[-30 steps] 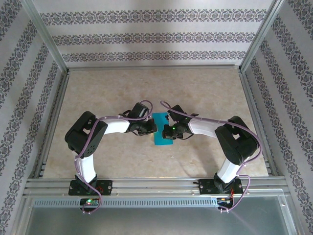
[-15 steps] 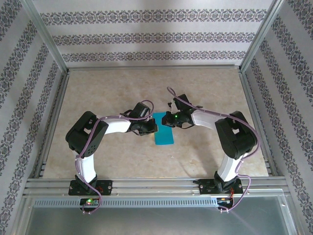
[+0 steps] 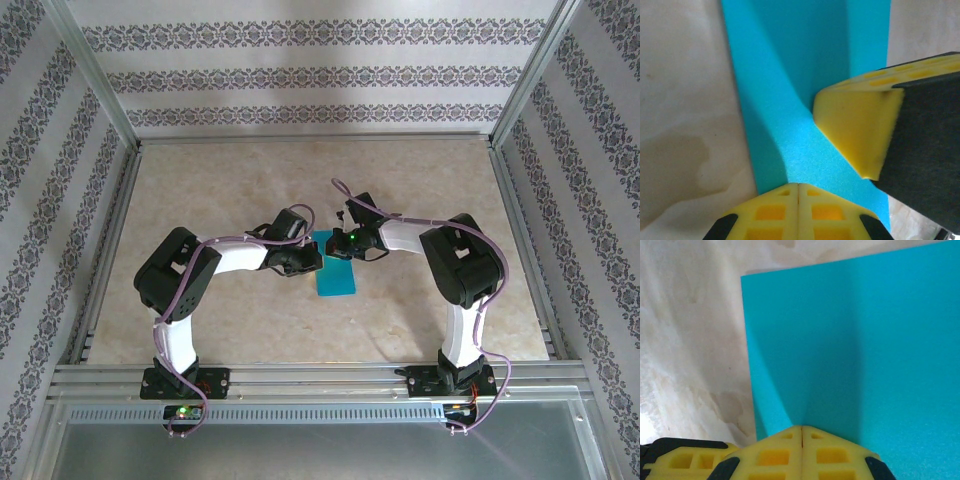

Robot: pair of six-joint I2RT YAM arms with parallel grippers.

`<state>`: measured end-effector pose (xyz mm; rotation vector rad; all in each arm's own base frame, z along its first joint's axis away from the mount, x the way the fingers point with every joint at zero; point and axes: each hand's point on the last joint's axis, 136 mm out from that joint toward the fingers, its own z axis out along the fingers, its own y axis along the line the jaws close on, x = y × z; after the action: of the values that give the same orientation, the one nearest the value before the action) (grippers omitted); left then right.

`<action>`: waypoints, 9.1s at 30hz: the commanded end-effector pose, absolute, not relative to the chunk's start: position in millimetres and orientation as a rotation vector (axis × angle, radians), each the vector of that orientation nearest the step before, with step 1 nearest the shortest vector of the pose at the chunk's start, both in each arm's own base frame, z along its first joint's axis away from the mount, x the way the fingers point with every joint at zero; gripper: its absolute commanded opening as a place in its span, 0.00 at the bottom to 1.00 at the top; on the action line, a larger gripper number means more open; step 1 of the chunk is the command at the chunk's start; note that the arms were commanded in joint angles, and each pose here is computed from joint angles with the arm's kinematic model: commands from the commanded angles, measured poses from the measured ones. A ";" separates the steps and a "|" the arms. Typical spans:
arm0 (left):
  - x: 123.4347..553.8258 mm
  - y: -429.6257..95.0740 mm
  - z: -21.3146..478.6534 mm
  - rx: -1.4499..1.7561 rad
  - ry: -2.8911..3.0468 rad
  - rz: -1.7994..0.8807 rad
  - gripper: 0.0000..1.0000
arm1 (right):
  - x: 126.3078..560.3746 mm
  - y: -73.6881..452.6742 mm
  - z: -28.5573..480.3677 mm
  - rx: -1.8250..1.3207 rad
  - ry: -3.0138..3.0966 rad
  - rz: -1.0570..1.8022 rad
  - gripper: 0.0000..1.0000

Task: Fold a paper plane with a square sheet of paper (fold left side to right side)
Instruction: Hold the square sheet of paper at the center of the table, then first fold the square sheet of paper in half at the center of the table, then fold the triangle a second time at the center of the table.

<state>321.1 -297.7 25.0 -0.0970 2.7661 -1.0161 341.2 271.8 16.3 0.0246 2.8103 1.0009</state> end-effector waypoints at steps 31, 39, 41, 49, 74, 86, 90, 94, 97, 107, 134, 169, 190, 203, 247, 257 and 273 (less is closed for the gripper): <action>282.9 -293.5 3.2 -0.055 2.895 -0.976 0.04 | 322.4 241.7 -26.6 0.175 2.917 0.752 0.00; 256.0 -284.0 4.6 0.055 2.959 -0.877 0.04 | 321.2 238.9 -29.5 0.194 2.926 0.731 0.00; 250.4 -284.2 6.4 0.078 2.968 -0.868 0.05 | 320.6 238.2 -30.4 0.198 2.929 0.727 0.00; 228.6 -286.1 4.6 0.109 2.999 -0.877 0.05 | 320.7 237.7 -30.7 0.203 2.930 0.728 0.00; 228.7 -289.8 48.8 0.091 2.878 -1.003 0.05 | 330.5 265.5 8.5 0.153 2.824 0.885 0.00; 284.7 -289.5 67.2 -0.009 2.749 -1.082 0.07 | 332.2 235.2 80.7 0.111 2.639 0.872 0.38; 292.5 -299.1 52.4 -0.018 2.777 -1.093 0.06 | 313.5 203.6 71.3 0.149 2.669 0.808 0.50; 297.5 -301.4 41.5 -0.024 2.801 -1.070 0.05 | 288.3 184.4 56.5 0.192 2.716 0.807 0.62; 297.9 -301.2 35.9 -0.031 2.817 -1.056 0.05 | 271.2 178.5 49.4 0.194 2.760 0.806 0.65; 294.1 -294.5 45.9 -0.036 2.806 -1.032 0.04 | 254.1 170.8 42.6 0.197 2.821 0.789 0.60; 286.3 -284.7 14.6 -0.082 2.912 -0.935 0.03 | 252.5 184.3 38.8 0.193 2.870 0.874 0.52; 278.3 -273.7 4.2 -0.083 2.953 -0.856 0.02 | 244.4 230.3 28.4 0.255 2.920 1.160 0.34; 278.3 -273.5 5.8 -0.064 2.947 -0.854 0.02 | 281.1 229.8 28.8 0.343 2.790 1.269 0.35; 277.3 -271.8 5.1 -0.047 2.948 -0.843 0.01 | 308.6 229.1 30.1 0.318 2.749 1.246 0.32; 240.5 -363.9 80.6 0.965 2.428 -0.150 0.63 | 305.5 219.3 49.8 0.426 2.793 1.184 0.02; 251.1 -362.8 60.8 0.988 2.418 0.002 0.58 | 306.1 220.0 49.9 0.432 2.790 1.191 0.02; 253.7 -365.2 67.3 0.967 2.407 -0.027 0.00 | 306.9 219.4 50.7 0.423 2.785 1.186 0.04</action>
<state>253.4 -365.3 55.2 0.9810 2.4212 -0.0236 298.7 220.9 39.0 0.4402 2.8224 1.1939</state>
